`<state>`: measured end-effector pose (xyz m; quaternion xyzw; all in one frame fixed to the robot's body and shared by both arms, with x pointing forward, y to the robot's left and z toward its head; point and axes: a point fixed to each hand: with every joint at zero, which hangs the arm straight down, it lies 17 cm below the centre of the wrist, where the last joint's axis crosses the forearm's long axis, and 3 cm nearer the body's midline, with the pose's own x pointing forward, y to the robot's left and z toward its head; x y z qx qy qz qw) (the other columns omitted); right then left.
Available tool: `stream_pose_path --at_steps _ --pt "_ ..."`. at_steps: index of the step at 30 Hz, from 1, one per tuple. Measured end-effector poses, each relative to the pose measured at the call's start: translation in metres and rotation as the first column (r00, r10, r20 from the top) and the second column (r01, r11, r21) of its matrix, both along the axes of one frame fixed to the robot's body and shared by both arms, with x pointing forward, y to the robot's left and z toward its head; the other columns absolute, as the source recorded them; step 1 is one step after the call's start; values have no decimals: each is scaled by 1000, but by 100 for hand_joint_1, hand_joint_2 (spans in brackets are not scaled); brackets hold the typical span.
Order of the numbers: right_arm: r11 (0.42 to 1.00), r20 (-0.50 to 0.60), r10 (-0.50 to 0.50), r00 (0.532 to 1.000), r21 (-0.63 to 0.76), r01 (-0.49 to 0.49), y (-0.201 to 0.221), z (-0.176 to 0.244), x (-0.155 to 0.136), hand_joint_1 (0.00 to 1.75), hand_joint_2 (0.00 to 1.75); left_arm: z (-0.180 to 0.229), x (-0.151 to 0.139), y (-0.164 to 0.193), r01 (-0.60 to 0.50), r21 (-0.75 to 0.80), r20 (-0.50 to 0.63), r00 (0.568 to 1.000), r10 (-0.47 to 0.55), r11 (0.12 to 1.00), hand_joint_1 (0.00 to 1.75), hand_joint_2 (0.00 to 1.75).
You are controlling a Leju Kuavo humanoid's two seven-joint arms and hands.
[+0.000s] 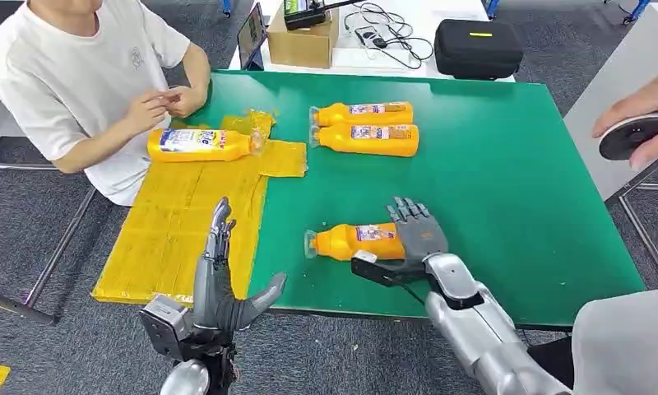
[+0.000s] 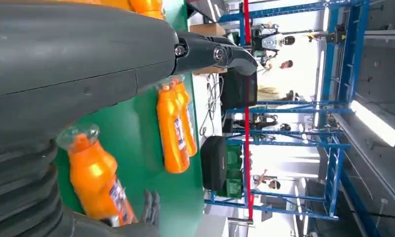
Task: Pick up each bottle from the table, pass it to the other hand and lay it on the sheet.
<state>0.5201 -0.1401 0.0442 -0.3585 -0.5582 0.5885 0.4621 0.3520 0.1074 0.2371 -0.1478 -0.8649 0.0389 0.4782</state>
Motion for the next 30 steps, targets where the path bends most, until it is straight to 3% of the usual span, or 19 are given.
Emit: stream_pose_path --at_steps 9,15,16,17,20,26,27,28,30 --pt "1000 -29 -1 1000 -5 1 9 -5 2 0 175 -1 1 -2 2 0 -2 1000 -2 1000 0 175" --pt "999 -141 -18 990 -40 12 11 -15 8 0 175 1 7 -4 5 14 2 1000 -5 1000 0 175" --pt "999 -179 -30 983 -50 21 10 -19 9 141 175 1 8 -5 8 18 2 1000 -8 1000 0 175" --pt "998 -219 -41 975 -58 29 9 -22 10 175 175 2 10 -6 10 21 3 1000 -10 1000 0 175" --pt "996 -286 -50 957 -83 28 7 -27 12 175 175 1 16 -10 23 34 -2 1000 -23 999 0 175" --pt "997 -318 -44 947 -77 20 4 -30 13 175 175 -6 20 -14 35 53 -18 999 -34 998 0 175" --pt "997 -320 -45 946 -79 21 4 -31 13 148 175 -6 21 -15 36 54 -20 999 -35 998 0 175" --pt "997 -322 -47 946 -79 22 3 -31 13 175 175 -7 21 -15 36 55 -21 999 -35 998 0 175" --pt "998 -326 -44 944 -65 24 4 -32 13 175 175 -8 21 -15 36 58 -22 999 -35 998 0 175"
